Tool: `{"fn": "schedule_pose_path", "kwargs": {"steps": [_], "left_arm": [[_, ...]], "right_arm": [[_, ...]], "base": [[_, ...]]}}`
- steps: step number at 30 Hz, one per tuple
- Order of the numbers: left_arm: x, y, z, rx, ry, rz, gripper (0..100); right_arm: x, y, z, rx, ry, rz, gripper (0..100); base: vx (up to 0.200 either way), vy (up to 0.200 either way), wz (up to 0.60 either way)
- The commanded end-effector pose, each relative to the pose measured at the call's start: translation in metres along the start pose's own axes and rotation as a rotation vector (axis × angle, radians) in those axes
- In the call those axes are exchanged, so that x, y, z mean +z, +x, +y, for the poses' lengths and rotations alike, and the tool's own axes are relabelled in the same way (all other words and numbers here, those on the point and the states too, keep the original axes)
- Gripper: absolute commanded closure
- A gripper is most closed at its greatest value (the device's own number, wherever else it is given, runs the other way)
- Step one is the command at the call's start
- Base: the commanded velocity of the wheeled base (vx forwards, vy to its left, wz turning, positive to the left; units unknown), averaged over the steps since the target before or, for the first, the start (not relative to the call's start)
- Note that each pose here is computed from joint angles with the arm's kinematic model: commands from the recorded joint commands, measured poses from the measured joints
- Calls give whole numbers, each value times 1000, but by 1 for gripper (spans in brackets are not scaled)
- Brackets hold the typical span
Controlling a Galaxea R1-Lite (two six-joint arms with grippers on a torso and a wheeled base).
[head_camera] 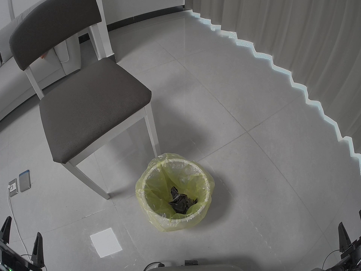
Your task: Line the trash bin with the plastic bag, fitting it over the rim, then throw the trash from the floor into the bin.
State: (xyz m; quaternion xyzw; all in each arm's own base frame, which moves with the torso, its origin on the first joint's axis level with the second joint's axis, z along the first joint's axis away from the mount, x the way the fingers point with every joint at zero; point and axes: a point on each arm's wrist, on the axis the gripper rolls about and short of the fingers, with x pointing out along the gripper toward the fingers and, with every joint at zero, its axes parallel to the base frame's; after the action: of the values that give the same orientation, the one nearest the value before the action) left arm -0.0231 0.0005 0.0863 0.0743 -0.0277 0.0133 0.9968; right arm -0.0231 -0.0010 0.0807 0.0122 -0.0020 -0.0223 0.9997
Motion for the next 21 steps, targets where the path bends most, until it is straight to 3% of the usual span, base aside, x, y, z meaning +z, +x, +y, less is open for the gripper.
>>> {"fn": "schedule_pose_path", "kwargs": {"steps": [1,3,21], "left_arm": [[-10,0,-3,-61,-145,47,0],[-12,-1,-3,-63,-122,80,0],[-10,0,-2,-37,-143,51,0]], "right_arm": [[-5,1,0,2,-2,10,0],[-5,1,0,1,0,10,0],[-4,1,0,0,5,8,0]], "base": [[0,0,0],[0,0,0],[0,0,0]]}}
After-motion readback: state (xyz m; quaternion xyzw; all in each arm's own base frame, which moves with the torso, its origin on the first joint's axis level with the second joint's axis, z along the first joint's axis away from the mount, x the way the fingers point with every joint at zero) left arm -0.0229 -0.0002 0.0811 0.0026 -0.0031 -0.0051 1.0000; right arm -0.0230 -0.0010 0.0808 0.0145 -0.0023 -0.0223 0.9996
